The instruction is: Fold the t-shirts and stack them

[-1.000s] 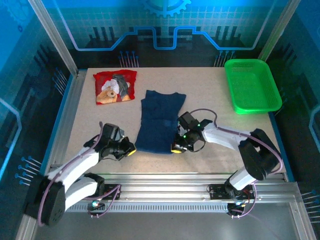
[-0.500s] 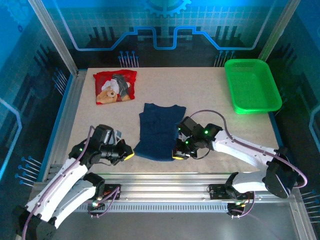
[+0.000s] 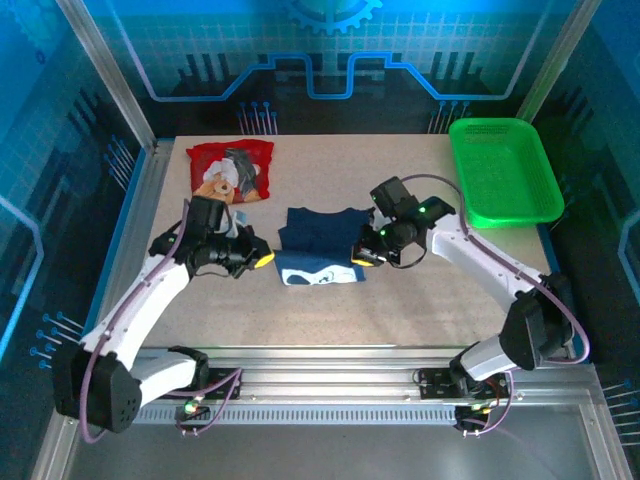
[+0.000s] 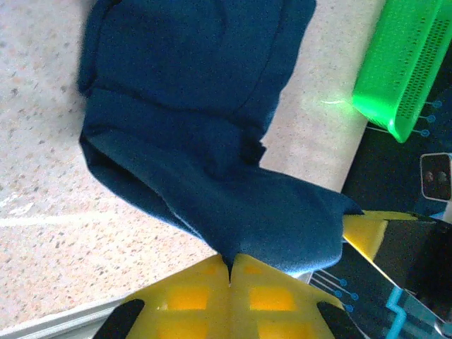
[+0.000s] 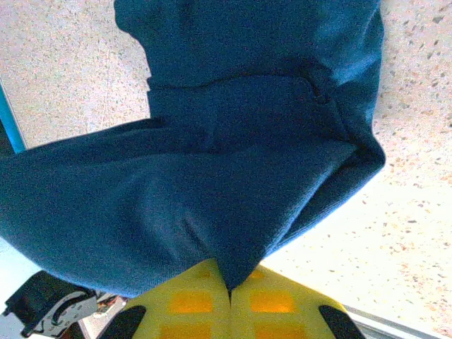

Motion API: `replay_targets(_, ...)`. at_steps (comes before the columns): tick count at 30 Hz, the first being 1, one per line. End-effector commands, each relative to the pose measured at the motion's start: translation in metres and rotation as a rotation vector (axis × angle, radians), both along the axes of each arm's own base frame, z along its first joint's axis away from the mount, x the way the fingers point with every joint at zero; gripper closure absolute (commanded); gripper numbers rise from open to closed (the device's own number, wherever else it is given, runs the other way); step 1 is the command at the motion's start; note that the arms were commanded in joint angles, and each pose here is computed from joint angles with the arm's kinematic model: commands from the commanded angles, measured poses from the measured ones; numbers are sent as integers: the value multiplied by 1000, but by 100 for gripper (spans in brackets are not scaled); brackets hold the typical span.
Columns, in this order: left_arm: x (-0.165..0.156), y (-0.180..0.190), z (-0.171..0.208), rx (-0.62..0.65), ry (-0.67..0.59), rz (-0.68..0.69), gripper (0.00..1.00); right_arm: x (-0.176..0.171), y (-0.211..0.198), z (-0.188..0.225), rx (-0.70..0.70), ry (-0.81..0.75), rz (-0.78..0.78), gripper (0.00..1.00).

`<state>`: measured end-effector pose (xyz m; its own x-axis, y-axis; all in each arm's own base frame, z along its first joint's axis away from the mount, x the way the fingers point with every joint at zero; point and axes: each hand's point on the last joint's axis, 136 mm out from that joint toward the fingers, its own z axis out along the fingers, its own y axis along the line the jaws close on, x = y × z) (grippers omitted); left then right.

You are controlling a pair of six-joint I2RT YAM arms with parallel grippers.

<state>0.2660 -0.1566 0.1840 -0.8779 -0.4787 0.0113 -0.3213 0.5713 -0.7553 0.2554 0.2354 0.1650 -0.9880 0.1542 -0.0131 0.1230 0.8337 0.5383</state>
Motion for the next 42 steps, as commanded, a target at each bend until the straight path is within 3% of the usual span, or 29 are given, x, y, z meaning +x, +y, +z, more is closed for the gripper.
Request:
replay_targets(1, 24, -6, 9, -40, -58, -65, 100, 15, -5, 0, 23, 19, 40, 100)
replay_targets(17, 105, -5, 6, -20, -74, -75, 100, 92, -15, -14, 47, 31, 21, 100)
replay_targets(35, 168, 11, -63, 49, 20, -46, 100, 158, -25, -59, 75, 101, -21, 96)
replay_targets(42, 195, 21, -97, 101, 51, -30, 100, 190, -18, -93, 96, 149, -44, 87)
